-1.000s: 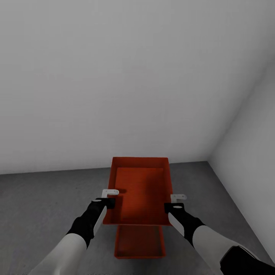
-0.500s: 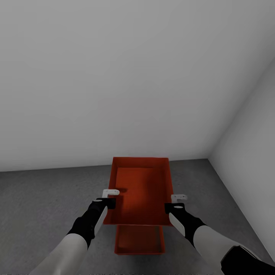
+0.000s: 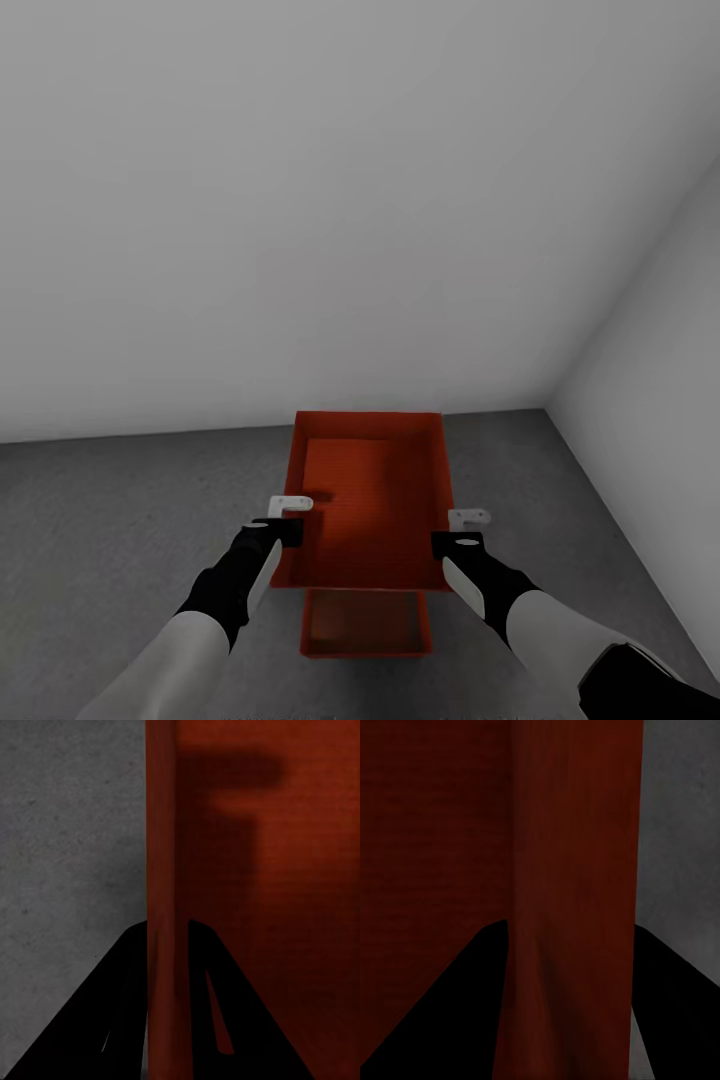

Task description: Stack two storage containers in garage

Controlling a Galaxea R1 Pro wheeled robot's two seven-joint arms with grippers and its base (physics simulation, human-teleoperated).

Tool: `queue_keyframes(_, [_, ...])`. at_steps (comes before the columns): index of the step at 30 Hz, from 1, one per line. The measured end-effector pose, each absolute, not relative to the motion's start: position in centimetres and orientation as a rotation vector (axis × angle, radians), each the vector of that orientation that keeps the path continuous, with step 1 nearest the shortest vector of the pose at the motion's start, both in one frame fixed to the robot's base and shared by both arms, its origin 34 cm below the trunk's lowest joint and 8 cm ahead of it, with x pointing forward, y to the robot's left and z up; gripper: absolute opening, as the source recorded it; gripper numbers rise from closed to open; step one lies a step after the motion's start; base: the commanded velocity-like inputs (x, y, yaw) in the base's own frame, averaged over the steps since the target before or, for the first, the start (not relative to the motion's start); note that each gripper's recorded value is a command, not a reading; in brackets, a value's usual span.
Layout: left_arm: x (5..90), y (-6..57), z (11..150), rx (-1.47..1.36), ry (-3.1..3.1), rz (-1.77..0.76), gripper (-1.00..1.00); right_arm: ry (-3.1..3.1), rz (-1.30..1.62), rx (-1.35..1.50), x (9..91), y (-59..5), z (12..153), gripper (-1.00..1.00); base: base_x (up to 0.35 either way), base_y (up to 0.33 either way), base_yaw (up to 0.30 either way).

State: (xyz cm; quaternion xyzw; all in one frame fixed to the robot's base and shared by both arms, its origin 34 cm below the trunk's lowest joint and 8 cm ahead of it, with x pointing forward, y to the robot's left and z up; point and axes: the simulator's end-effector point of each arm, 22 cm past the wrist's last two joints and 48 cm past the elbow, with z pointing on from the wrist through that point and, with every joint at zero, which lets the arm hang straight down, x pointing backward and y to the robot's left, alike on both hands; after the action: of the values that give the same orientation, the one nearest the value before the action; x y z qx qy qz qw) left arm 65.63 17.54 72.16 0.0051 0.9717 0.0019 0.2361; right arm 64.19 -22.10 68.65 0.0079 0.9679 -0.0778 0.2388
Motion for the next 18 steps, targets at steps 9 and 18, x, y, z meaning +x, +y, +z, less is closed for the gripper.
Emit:
queue_keyframes(9, [65.6,17.5,70.8,0.013,2.68,0.006,-1.0,2.666,-0.213,0.021,64.1,-22.1,67.3,-1.0,0.0,0.0,0.0])
queue_keyframes(18, [65.5,17.5,69.3,0.014,2.694,0.006,-1.0,2.68,-0.214,0.019,64.0,-22.1,65.8,-1.0,0.0,0.0,0.0])
